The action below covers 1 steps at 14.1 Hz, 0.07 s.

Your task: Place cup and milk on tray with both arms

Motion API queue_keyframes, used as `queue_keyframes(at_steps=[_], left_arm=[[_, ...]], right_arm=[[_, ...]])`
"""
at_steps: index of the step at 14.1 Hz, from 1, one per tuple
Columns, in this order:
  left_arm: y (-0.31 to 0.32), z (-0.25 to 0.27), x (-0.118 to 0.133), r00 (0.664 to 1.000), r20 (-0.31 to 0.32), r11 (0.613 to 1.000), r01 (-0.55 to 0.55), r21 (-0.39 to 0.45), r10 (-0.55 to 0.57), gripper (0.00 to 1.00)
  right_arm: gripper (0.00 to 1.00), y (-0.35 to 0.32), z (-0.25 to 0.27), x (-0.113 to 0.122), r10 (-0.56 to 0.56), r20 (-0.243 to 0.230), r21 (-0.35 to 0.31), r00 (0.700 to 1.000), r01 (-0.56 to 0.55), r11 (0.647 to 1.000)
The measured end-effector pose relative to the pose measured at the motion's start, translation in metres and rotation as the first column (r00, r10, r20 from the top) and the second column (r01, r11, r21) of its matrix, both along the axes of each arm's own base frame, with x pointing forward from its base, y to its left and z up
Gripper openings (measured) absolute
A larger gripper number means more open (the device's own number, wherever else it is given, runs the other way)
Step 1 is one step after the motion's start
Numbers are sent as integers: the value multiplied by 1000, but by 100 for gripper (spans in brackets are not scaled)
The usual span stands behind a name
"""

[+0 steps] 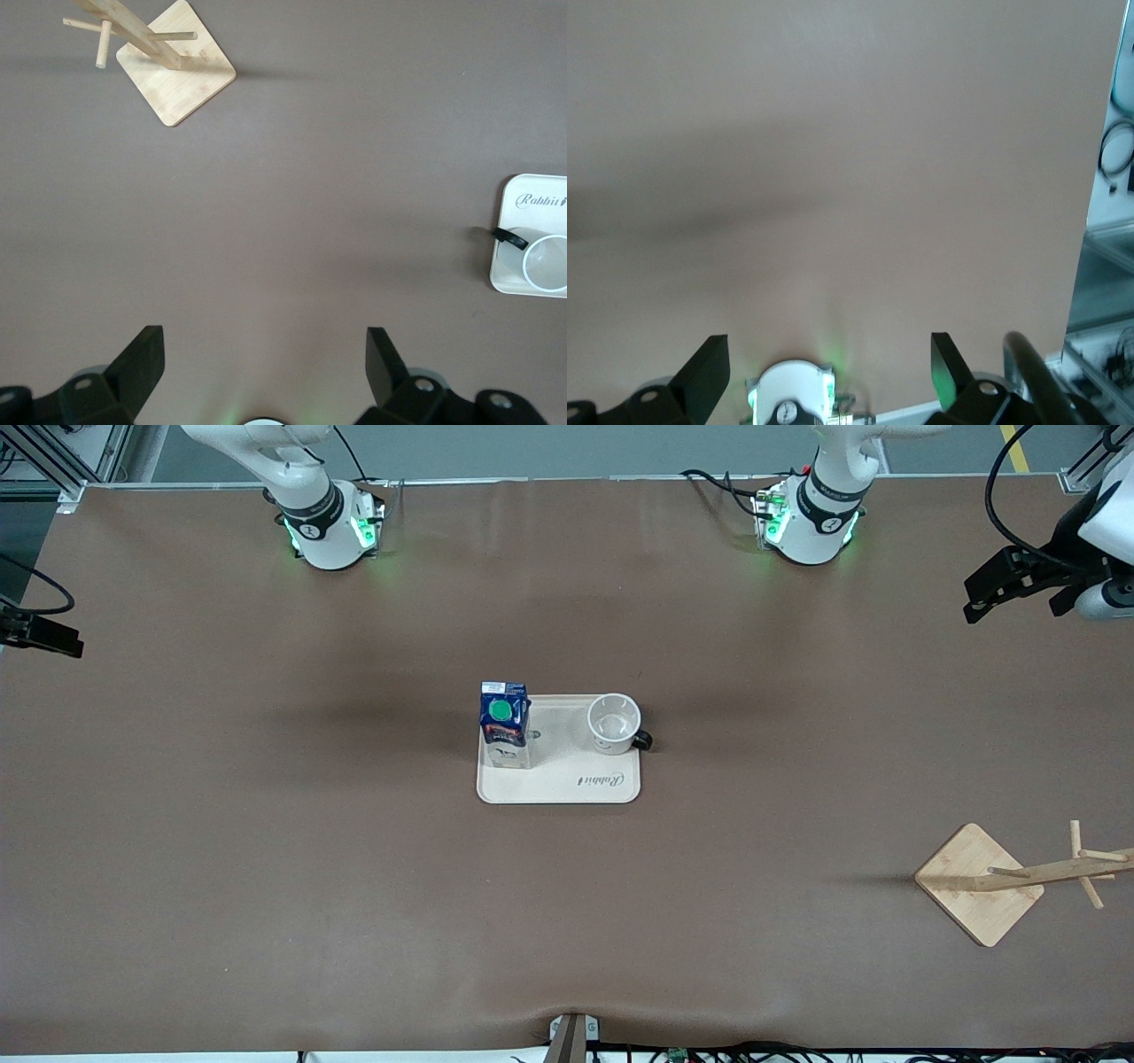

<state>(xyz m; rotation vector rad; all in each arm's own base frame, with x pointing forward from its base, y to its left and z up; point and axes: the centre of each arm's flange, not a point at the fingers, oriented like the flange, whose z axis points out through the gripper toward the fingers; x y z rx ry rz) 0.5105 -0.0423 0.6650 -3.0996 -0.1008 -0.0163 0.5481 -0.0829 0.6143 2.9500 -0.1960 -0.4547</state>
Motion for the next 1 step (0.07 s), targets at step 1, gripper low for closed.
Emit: queue_keyframes(at_steps=[1], left_arm=[[2, 0, 0, 1000, 1, 1000, -4, 0, 4, 100]], right_arm=[[100, -6, 0, -10, -23, -53, 7, 998, 23, 1000]])
